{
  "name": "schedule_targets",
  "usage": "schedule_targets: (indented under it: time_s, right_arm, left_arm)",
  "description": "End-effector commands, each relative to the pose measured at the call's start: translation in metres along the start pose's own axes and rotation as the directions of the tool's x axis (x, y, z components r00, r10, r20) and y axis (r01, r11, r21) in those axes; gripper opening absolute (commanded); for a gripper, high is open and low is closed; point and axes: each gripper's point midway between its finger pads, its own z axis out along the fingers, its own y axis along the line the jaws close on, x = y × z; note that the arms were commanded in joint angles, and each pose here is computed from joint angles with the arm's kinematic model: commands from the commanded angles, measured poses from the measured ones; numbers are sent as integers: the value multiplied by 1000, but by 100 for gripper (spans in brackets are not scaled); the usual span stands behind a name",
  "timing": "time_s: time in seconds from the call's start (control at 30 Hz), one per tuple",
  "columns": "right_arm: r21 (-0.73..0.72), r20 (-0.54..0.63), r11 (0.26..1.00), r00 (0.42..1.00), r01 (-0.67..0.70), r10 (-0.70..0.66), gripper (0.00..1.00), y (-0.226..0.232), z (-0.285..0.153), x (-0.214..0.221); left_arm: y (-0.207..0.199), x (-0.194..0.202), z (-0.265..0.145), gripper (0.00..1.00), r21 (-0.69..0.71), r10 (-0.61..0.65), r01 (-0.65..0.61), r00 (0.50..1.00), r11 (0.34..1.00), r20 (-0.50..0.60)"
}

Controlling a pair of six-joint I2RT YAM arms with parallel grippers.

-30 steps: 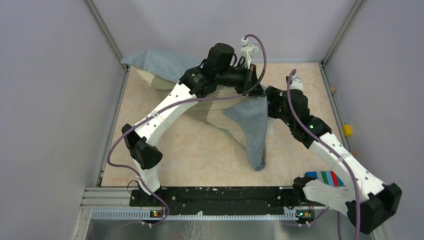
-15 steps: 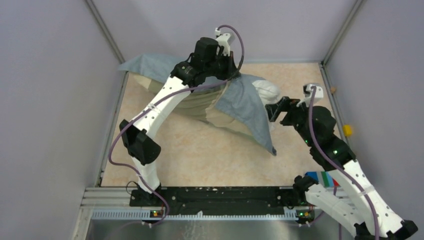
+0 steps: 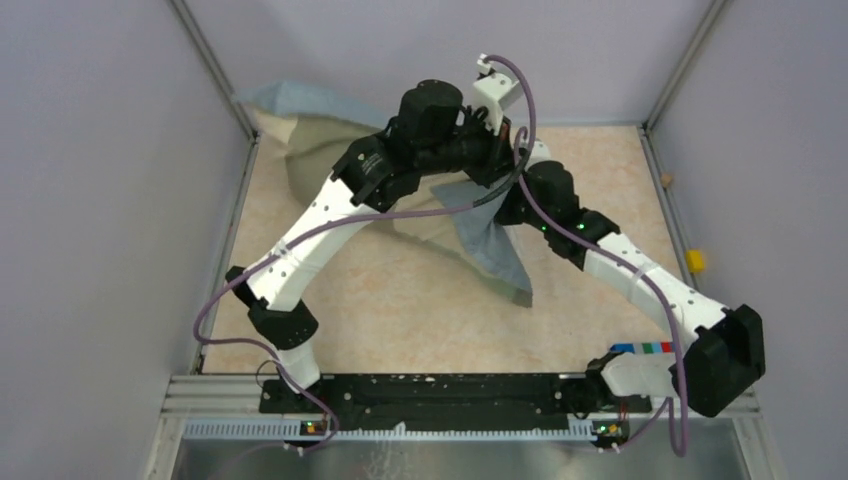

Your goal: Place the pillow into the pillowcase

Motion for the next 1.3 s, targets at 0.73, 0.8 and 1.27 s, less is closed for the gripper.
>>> schedule_targets:
  time_s: [0.73, 0.8, 1.27]
  right_arm:
    - [-41, -245, 760, 744, -648, 621, 26, -45, 55, 84]
    - [-5, -231, 763, 743, -646, 628, 44, -63, 56, 83]
    - [6, -193, 784, 769, -621, 610, 62, -101, 33, 60]
  left_arm:
    - [45, 24, 75, 82, 15, -73, 73, 997, 997, 6]
    - [35, 20, 59, 99, -23, -45, 46, 998, 999, 48]
    - [34, 191, -20, 99, -486, -64, -108, 944, 867, -323]
